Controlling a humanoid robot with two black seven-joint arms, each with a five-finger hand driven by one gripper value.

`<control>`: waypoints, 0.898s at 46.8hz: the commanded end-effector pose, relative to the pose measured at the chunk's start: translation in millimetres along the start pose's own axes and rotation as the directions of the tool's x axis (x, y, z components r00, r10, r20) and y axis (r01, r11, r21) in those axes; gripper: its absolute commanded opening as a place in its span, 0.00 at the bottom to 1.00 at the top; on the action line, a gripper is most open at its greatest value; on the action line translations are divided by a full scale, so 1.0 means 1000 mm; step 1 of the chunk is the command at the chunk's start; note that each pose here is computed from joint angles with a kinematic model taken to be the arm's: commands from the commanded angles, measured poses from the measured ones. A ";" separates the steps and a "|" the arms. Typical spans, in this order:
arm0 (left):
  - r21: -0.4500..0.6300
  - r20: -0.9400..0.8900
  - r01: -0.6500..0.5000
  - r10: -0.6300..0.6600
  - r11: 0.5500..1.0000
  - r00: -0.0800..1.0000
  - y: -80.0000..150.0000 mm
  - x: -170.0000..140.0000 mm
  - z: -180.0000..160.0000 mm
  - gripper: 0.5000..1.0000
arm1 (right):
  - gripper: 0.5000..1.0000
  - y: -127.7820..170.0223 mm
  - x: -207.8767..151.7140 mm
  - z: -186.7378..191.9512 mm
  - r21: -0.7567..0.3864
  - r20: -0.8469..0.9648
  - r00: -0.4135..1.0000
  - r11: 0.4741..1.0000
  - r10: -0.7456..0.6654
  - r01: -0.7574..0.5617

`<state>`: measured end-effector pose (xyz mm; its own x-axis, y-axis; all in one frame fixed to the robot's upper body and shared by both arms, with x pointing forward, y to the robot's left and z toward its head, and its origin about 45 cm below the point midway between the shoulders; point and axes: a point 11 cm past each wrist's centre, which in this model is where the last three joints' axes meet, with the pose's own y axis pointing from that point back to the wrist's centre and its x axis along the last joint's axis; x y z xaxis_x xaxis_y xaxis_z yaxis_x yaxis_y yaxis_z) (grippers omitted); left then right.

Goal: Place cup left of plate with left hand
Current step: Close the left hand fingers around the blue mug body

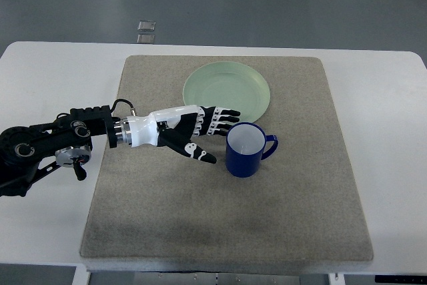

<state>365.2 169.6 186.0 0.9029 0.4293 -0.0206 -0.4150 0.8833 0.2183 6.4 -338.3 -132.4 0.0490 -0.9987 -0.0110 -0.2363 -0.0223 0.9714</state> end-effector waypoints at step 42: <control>-0.026 -0.037 0.031 -0.032 0.999 0.999 -0.046 -0.019 -0.008 0.99 | 0.86 0.000 0.000 0.000 0.000 0.000 1.000 1.000 0.001 -0.001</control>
<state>366.6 122.7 169.4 0.9100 0.4097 -0.0634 -0.3919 0.9000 0.1909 6.3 -338.3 -132.4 0.0490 -0.9987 -0.0109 -0.2361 -0.0222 0.9715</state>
